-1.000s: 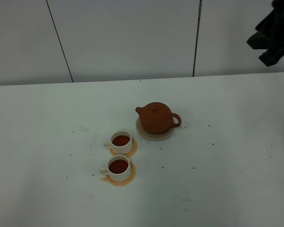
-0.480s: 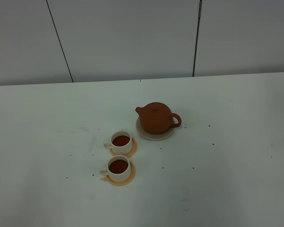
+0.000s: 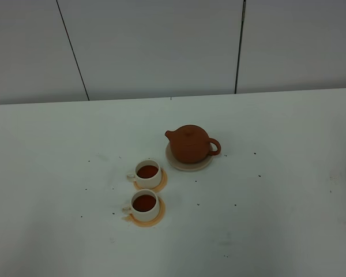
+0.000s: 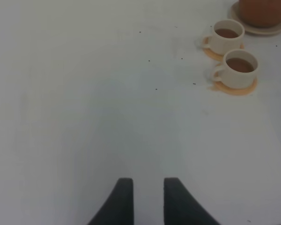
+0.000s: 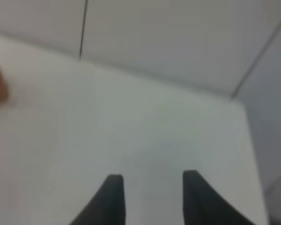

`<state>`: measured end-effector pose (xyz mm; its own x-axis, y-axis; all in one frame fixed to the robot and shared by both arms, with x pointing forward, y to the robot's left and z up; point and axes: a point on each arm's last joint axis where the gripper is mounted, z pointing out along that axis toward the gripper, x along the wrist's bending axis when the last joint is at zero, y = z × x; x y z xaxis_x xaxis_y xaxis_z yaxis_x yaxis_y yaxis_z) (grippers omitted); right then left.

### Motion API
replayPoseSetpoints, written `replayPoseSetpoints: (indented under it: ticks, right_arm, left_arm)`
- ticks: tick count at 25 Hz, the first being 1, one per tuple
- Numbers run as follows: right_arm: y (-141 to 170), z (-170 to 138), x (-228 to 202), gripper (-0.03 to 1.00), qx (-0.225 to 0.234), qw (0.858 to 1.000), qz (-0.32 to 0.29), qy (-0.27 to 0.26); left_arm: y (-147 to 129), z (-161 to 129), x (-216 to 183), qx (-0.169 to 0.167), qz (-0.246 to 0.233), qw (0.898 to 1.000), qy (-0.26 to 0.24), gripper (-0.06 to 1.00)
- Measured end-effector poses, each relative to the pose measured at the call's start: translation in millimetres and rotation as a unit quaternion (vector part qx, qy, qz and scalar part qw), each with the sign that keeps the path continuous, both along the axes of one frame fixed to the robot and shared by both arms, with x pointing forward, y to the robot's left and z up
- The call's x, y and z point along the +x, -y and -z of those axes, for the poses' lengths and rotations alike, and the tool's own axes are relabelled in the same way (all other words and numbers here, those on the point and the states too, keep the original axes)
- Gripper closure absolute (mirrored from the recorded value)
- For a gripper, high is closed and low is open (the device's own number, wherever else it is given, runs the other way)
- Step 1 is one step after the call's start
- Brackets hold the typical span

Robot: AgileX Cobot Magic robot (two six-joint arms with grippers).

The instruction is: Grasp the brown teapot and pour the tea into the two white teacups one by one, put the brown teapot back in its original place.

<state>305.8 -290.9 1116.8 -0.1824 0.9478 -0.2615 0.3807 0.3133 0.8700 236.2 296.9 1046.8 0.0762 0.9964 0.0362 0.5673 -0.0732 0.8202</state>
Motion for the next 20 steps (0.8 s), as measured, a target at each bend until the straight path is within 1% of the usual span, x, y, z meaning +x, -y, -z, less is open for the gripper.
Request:
replayPoseSetpoints:
  ticks: [2, 4, 8, 13, 14, 16, 20]
  right_arm:
    - [-0.8, 5.9, -13.7, 0.68, 0.019, 0.999, 0.015, -0.031]
    - [-2.6, 8.8, -26.6, 0.69, 0.041, 0.998, 0.027, -0.037]
    - [-5.6, 18.8, -49.8, 0.71, 0.078, 0.996, 0.048, -0.008]
    - [-5.5, 42.2, -76.3, 0.72, 0.119, 0.989, 0.090, 0.022]
    - [-4.7, 45.7, -77.6, 0.72, 0.122, 0.988, 0.097, 0.017]
    - [-3.3, 52.4, -78.5, 0.72, 0.124, 0.986, 0.110, -0.009]
    - [-2.0, 63.5, -77.1, 0.72, 0.124, 0.984, 0.120, -0.039]
  left_arm:
    - [0.0, 0.0, 0.0, 0.000, 0.000, 1.000, 0.000, 0.71]
    - [0.0, 0.0, 0.0, 0.000, 0.000, 1.000, 0.000, 0.71]
    - [0.0, 0.0, 0.0, 0.000, 0.000, 1.000, 0.000, 0.71]
    - [0.0, 0.0, 0.0, 0.000, 0.000, 1.000, 0.000, 0.71]
    - [0.0, 0.0, 0.0, 0.000, 0.000, 1.000, 0.000, 0.71]
    - [0.0, 0.0, 0.0, 0.000, 0.000, 1.000, 0.000, 0.71]
    - [0.0, 0.0, 0.0, 0.000, 0.000, 1.000, 0.000, 0.71]
